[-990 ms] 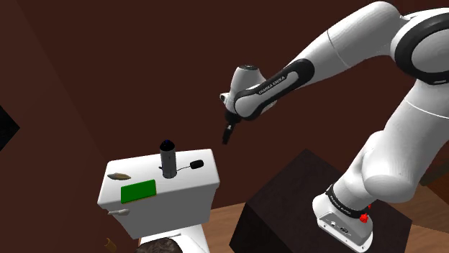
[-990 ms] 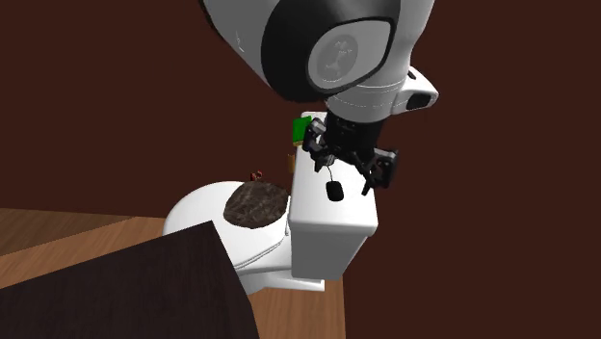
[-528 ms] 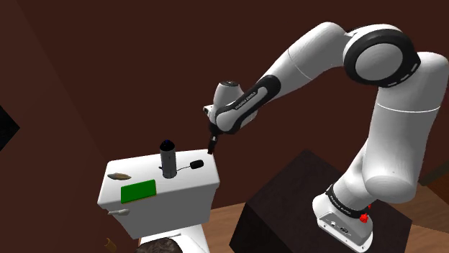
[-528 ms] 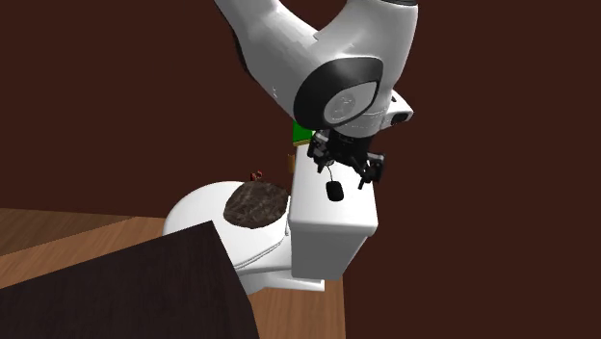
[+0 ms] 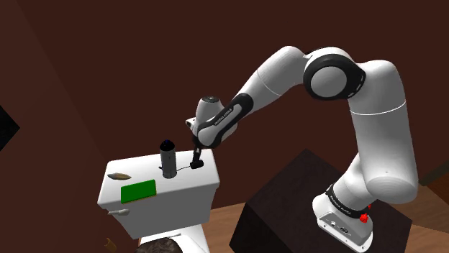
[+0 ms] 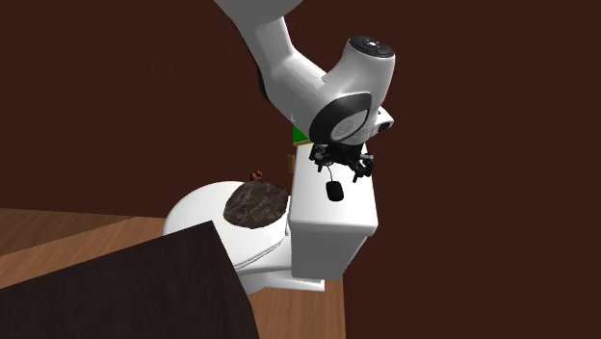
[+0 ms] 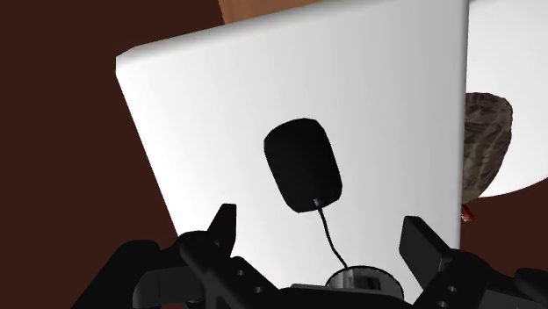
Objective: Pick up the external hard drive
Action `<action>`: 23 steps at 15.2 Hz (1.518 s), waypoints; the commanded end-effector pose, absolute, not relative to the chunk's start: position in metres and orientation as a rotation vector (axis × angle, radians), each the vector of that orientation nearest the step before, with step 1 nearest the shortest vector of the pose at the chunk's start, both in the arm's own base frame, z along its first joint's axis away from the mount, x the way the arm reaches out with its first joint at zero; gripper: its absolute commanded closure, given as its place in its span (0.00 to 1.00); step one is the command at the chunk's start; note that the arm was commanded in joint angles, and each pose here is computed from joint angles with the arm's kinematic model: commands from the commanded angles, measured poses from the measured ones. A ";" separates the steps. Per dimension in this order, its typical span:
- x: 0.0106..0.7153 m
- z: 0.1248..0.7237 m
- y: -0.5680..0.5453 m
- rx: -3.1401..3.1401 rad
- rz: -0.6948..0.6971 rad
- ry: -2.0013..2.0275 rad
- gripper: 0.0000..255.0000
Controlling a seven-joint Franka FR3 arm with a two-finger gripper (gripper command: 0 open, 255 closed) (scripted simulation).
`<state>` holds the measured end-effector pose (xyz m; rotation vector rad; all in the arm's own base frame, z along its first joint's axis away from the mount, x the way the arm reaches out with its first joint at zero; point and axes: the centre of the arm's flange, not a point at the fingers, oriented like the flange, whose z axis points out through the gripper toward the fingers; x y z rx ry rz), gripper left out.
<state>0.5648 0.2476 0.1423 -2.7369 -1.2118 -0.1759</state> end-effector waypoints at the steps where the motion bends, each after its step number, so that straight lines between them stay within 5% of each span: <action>1: 0.571 0.130 0.259 -2.719 -0.181 -1.237 0.00; 10: 0.571 0.090 0.259 -2.719 -0.181 -1.237 0.00; 11: 0.571 0.090 0.259 -2.719 -0.181 -1.237 1.00; 23: 0.571 0.106 0.259 -2.719 -0.181 -1.237 1.00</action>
